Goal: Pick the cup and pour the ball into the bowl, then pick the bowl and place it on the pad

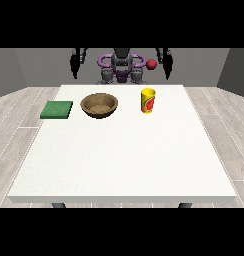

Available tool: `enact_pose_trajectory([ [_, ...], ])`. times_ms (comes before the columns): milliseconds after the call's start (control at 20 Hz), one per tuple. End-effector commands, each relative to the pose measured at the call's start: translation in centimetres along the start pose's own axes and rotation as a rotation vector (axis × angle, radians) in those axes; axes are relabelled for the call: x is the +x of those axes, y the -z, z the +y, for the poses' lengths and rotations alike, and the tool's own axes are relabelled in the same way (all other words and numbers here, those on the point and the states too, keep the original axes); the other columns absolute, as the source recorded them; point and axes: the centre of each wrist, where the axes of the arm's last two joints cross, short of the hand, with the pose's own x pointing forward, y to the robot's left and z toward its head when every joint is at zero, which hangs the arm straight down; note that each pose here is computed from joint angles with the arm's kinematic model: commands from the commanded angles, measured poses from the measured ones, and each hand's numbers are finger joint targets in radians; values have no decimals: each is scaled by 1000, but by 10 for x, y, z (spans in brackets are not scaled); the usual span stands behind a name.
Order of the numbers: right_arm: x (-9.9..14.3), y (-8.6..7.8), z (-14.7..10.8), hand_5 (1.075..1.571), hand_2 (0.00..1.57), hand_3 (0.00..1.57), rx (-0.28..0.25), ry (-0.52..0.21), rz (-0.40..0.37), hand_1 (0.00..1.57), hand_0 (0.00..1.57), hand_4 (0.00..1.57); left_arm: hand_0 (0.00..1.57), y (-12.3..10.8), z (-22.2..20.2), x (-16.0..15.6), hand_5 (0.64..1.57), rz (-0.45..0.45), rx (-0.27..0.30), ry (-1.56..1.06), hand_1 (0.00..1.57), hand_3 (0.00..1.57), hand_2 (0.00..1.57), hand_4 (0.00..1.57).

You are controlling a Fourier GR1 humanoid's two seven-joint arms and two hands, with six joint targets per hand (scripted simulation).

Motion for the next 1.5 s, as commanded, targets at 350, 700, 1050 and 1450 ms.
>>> enact_pose_trajectory([
  [350, 15, -20, -5, 1539, 0, 0, -56, 172, 190, 0, 0, 872, 0, -9, -19, 33, 1565, 161, -6, -219, 0, 0, 0, 642],
  [700, 84, -26, 1, 1540, 0, 0, -44, 165, 206, 0, 0, 817, 0, -18, -35, 75, 1563, 188, 32, -202, 0, 0, 0, 600],
  [1050, 87, -10, -15, 1540, 0, 0, -30, 151, -86, 0, 0, 716, 0, 15, -33, 90, 1555, -127, 18, -143, 0, 0, 0, 609],
  [1450, 97, 20, -14, 1543, 0, 0, -23, 153, -289, 0, 0, 691, 0, 45, -23, 72, 1487, -361, 68, -47, 0, 0, 0, 551],
])
